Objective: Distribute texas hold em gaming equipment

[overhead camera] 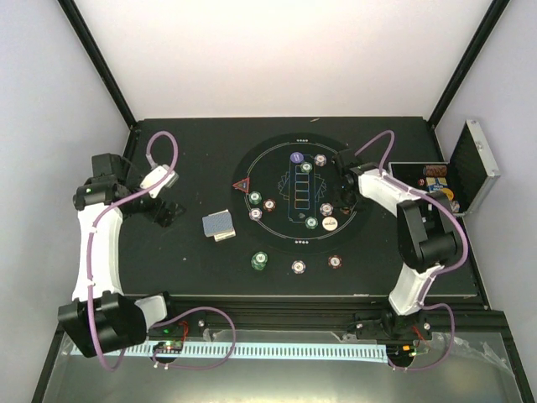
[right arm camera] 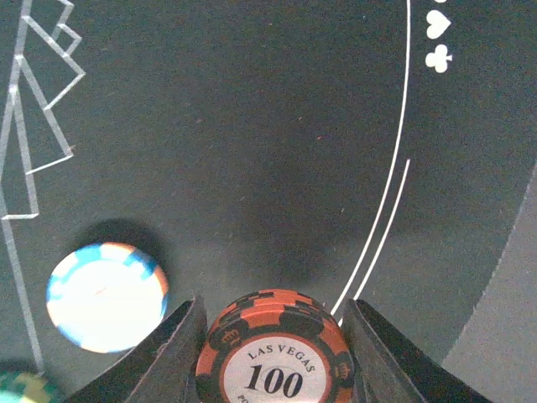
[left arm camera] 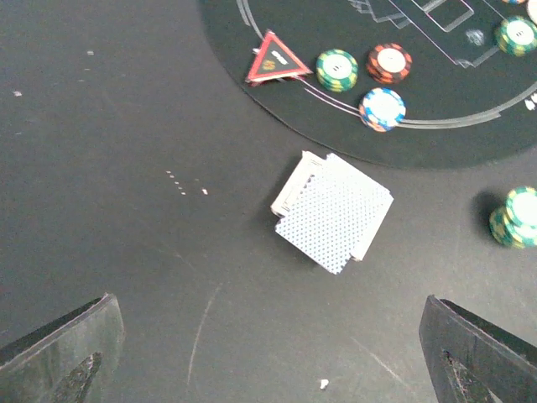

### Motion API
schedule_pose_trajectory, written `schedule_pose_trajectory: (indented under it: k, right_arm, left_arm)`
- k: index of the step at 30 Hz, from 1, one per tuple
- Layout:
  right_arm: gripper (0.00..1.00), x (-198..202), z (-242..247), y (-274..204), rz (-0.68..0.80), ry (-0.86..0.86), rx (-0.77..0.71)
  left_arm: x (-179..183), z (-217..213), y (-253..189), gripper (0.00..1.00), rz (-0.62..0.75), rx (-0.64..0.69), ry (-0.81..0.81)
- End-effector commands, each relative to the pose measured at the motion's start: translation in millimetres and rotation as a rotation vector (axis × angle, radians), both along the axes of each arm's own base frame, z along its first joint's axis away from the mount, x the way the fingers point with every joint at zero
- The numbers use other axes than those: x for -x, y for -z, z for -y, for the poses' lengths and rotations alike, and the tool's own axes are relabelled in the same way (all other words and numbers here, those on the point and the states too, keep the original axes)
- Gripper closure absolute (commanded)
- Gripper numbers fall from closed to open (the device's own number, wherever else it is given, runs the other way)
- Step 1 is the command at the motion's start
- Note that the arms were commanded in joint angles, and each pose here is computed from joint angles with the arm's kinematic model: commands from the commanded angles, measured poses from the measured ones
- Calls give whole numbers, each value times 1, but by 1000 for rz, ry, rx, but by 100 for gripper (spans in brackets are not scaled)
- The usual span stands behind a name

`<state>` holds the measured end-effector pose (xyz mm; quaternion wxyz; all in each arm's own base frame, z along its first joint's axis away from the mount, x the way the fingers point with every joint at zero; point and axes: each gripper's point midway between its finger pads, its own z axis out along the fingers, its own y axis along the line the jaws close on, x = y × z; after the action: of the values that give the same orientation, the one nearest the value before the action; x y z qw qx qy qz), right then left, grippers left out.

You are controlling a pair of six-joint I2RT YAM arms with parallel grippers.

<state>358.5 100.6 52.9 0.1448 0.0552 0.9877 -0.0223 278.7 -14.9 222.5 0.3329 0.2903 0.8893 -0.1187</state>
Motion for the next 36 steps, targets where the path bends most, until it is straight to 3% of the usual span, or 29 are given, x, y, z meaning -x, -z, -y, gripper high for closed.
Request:
schedule_pose_trajectory:
  k: [1, 8, 10, 13, 19, 25, 36]
  right_arm:
    - [64, -19, 3, 10, 4, -13, -24]
    - [62, -27, 2, 31, -21, -21, -39]
    - [51, -26, 1, 35, -31, -22, -42]
    - [26, -27, 0, 29, -15, -16, -51]
    - [1, -22, -4, -19, 107, -1, -79]
    - [0, -2, -34, -59, 195, -59, -115]
    - [0, 46, -105, -77, 223, -181, -244]
  left_arm:
    - [17, 17, 5, 1, 74, -12, 183]
    - [25, 27, 28, 1, 73, -19, 320]
    - [22, 25, 36, 1, 41, -36, 338]
    - [17, 22, 50, 1, -26, -46, 360]
    - [6, 23, 84, 1, -109, -42, 422]
    - [6, 35, 98, 1, -26, -33, 532]
    - [-14, 50, 138, 1, -53, -160, 620]
